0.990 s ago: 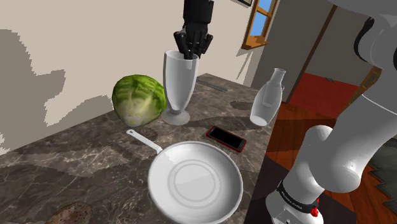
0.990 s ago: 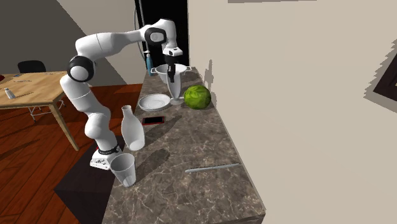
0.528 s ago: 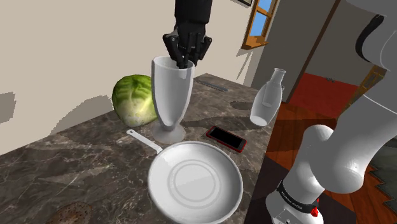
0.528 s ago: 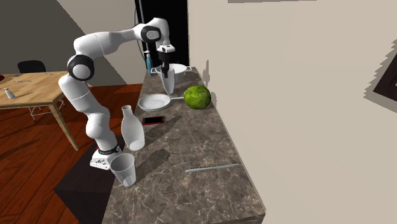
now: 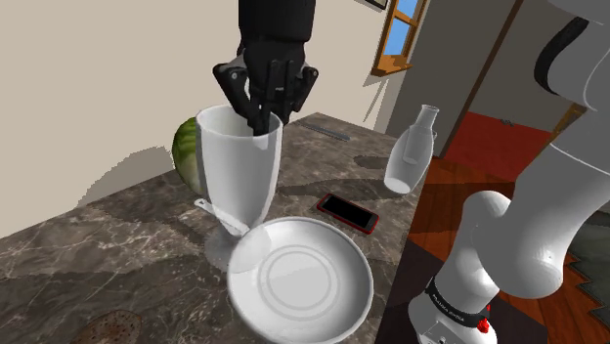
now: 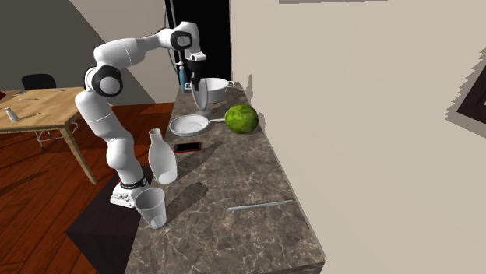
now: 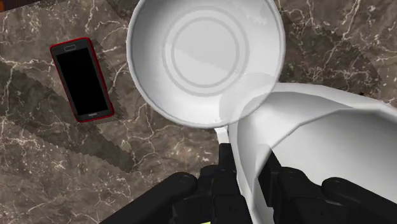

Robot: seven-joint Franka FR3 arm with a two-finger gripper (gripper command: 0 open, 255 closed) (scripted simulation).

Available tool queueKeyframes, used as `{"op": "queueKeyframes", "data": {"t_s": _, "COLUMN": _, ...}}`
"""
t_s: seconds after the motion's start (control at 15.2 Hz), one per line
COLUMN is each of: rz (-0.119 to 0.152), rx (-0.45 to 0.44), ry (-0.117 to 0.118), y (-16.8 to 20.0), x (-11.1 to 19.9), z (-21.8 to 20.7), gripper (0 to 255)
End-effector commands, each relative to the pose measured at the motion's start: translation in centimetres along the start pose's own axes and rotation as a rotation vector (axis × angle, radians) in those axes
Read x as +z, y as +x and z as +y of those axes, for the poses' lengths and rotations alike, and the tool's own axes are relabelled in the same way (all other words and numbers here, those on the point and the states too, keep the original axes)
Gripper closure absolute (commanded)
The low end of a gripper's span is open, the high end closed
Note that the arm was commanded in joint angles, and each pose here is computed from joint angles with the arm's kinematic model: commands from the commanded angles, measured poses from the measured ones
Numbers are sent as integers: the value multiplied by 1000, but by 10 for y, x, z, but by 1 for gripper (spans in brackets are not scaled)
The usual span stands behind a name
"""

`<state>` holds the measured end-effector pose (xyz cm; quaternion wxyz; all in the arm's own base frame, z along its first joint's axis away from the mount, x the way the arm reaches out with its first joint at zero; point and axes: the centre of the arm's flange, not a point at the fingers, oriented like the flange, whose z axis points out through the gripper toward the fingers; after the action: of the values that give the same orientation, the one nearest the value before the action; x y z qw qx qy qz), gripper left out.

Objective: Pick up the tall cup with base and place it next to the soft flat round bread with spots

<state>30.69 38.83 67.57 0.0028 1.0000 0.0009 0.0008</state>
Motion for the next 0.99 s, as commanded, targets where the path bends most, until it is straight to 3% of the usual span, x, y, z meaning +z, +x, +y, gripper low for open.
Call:
{"op": "queueKeyframes", "data": {"t_s": 0.0, "rz": 0, "rx": 2, "ry": 1, "y": -17, "x": -4, "z": -22, "gripper": 255}}
{"op": "queueKeyframes", "data": {"t_s": 0.66, "rz": 0, "rx": 2, "ry": 1, "y": -93, "x": -5, "z": -128, "gripper": 255}}
{"op": "queueKeyframes", "data": {"t_s": 0.92, "rz": 0, "rx": 2, "ry": 1, "y": -93, "x": 16, "z": -129, "gripper": 255}}
